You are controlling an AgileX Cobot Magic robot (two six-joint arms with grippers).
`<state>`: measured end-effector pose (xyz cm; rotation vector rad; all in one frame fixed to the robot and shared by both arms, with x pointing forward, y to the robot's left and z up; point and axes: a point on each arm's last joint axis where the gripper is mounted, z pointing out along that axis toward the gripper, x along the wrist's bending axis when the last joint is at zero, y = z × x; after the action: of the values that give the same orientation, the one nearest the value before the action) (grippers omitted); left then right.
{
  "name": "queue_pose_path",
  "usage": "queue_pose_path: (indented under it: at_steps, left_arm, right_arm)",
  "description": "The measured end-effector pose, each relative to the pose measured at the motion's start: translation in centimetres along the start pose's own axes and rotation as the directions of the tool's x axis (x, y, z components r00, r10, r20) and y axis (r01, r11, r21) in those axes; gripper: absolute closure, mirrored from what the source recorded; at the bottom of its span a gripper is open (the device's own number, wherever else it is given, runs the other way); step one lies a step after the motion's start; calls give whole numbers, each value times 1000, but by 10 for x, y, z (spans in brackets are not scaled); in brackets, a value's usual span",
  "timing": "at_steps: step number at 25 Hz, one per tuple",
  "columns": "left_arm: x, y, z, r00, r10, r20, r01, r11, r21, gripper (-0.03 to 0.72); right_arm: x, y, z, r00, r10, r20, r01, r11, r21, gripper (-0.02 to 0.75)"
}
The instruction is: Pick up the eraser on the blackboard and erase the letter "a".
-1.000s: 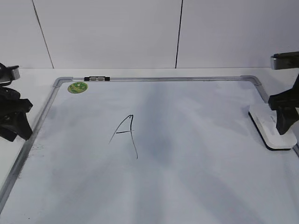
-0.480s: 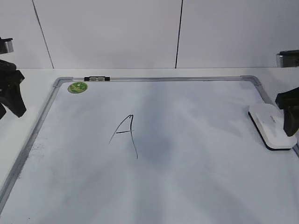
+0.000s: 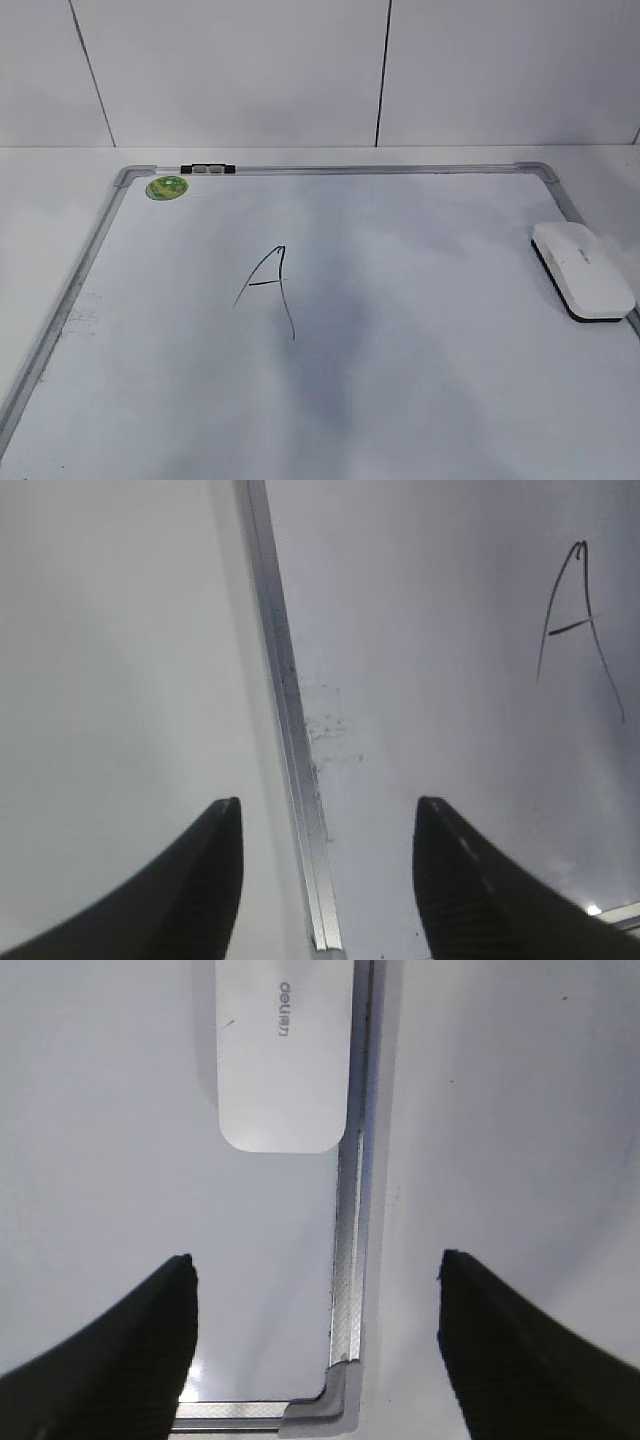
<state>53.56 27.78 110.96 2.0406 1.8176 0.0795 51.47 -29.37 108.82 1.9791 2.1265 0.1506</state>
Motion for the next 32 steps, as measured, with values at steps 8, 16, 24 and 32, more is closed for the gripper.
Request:
queue_pose_path:
  at_steps: [8, 16, 24, 32]
  left_arm:
    - [-17, -74, -42, 1000, 22, -6, -22, 997, -73, 276]
    - [-26, -154, -53, 999, 37, -13, -39, 989, -144, 276]
    - [-29, -224, -46, 998, 62, -26, -66, 971, -230, 276]
    - [-24, -265, -29, 995, 77, -66, -93, 951, -295, 276]
  right_arm:
    - [-5, -37, -63, 1000, 15, 5, -14, 979, -201, 145]
    - [-1, -112, -73, 999, 44, -26, -49, 965, -257, 146]
    - [4, -185, -58, 998, 49, -34, -57, 947, -316, 154]
    - [4, -229, -46, 999, 50, -6, -48, 901, -431, 158]
